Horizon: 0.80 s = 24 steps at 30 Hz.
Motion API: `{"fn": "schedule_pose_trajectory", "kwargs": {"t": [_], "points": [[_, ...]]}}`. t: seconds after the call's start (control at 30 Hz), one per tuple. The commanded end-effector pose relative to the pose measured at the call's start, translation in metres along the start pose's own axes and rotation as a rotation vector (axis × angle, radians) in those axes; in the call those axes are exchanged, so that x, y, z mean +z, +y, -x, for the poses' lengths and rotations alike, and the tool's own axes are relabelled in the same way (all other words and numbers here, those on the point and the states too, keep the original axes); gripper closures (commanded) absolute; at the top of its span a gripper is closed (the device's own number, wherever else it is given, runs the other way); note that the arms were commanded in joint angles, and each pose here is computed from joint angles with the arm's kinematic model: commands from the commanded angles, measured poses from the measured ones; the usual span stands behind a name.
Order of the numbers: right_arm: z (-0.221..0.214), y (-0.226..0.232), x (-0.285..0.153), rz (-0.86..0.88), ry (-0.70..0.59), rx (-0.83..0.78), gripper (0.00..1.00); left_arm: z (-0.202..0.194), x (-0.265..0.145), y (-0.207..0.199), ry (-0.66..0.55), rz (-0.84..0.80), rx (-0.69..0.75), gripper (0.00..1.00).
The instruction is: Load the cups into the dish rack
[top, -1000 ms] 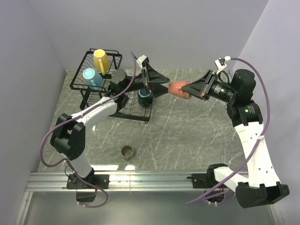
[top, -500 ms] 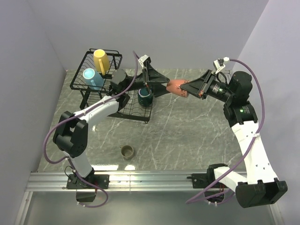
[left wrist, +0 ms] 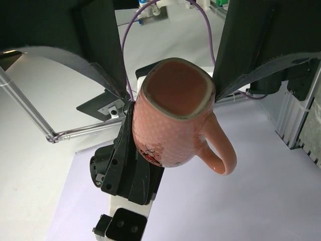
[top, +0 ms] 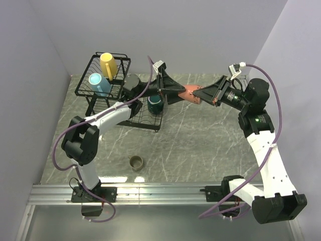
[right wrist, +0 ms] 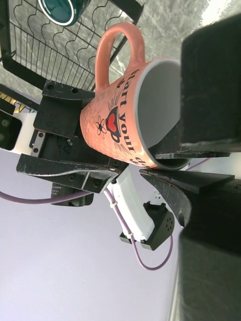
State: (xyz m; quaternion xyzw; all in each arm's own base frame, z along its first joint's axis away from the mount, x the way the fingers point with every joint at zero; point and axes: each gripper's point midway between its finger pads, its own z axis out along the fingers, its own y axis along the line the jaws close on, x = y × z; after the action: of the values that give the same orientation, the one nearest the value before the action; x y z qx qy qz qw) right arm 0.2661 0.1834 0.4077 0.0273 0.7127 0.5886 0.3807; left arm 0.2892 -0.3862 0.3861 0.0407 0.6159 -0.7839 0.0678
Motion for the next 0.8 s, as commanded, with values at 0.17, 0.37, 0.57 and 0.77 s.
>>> {"fn": "schedule_pose_trajectory", "kwargs": {"t": [0.17, 0.37, 0.57, 0.77], "points": [[-0.005, 0.012, -0.006, 0.046, 0.001, -0.067, 1.00, -0.009, 0.008, -0.038, 0.041, -0.107, 0.104, 0.23], [-0.010, 0.006, -0.007, 0.033, 0.007, -0.067, 1.00, -0.008, 0.011, -0.036, 0.044, -0.106, 0.097, 0.22], [-0.013, 0.007, -0.006, 0.039, 0.017, -0.070, 1.00, -0.007, 0.013, -0.035, 0.040, -0.102, 0.087, 0.26], [-0.022, 0.006, -0.007, 0.045, 0.041, -0.079, 1.00, -0.003, 0.015, -0.035, 0.023, -0.108, 0.073, 0.32]]}}
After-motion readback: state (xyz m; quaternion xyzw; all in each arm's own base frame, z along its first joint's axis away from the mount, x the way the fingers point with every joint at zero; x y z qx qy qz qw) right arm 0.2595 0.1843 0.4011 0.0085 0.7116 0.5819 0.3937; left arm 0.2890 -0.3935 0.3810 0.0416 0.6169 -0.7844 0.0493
